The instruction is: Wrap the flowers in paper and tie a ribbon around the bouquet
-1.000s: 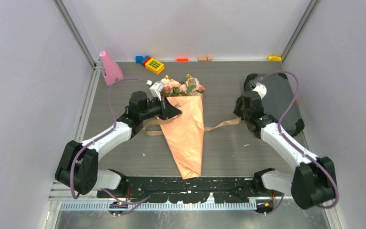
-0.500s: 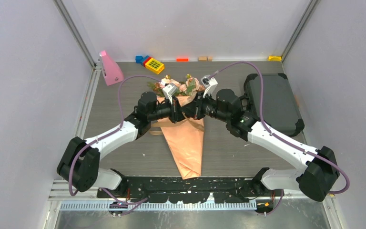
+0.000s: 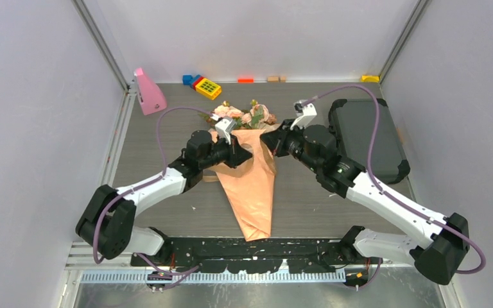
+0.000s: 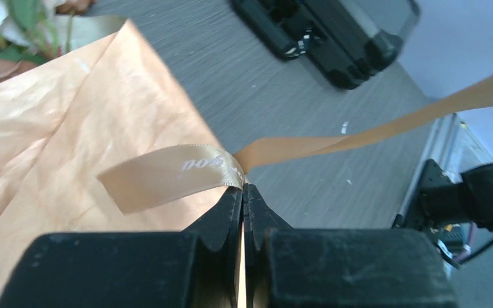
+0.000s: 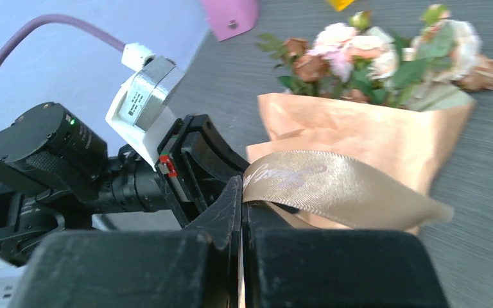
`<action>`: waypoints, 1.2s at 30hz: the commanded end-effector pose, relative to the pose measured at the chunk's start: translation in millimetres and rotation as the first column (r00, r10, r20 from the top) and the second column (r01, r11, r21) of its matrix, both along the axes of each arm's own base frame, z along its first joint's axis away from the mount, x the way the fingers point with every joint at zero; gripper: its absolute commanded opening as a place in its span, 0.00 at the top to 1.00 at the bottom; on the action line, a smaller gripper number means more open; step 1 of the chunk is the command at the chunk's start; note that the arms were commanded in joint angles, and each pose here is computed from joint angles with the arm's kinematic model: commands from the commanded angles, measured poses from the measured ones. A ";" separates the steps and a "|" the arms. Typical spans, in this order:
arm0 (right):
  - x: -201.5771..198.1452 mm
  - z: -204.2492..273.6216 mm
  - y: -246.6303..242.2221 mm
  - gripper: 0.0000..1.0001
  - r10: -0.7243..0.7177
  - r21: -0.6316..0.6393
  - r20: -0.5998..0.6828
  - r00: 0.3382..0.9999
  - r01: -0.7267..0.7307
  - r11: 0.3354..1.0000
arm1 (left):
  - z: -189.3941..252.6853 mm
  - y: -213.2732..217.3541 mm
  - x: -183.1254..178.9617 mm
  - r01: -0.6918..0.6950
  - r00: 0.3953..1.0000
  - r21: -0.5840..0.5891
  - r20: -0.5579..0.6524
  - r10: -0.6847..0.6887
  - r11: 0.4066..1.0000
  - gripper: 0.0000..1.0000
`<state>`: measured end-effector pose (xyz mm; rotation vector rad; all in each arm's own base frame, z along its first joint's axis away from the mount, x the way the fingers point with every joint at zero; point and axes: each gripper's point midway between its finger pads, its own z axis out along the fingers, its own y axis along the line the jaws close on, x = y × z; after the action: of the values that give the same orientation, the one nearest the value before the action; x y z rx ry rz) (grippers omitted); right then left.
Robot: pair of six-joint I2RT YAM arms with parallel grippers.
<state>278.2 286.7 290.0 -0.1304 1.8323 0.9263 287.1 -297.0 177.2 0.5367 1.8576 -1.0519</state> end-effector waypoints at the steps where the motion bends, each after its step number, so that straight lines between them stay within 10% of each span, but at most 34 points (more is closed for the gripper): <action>1: 11.2 -26.2 -42.1 0.99 -0.226 -0.069 -0.031 0.974 0.223 0.972 | -25.6 9.6 26.2 -0.135 0.989 0.096 -0.042 0.140 0.986 0.96; 7: 11.2 -44.8 -56.0 0.99 -0.286 -0.108 -0.057 0.957 0.279 0.954 | -53.3 -0.4 51.5 -0.161 0.973 0.184 -0.132 0.187 0.970 0.95; 12: 11.1 -53.3 -56.7 0.99 -0.289 -0.123 -0.067 0.955 0.279 0.952 | -63.9 -6.6 47.7 -0.104 0.973 0.222 -0.177 0.145 0.970 0.55; 17: 11.3 -56.6 -57.3 0.99 -0.288 -0.129 -0.065 0.955 0.278 0.952 | -77.2 -5.9 17.4 -0.033 0.975 0.276 -0.204 0.092 0.961 0.37; 36: 10.4 -60.5 -50.6 0.99 -0.249 -0.094 -0.079 0.965 0.242 0.966 | -109.9 -23.5 8.1 0.018 0.987 0.433 -0.152 0.053 0.901 0.53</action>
<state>283.8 231.9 215.9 0.0597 1.9764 0.6396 280.5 -311.2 61.9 0.6911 2.2882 -0.7103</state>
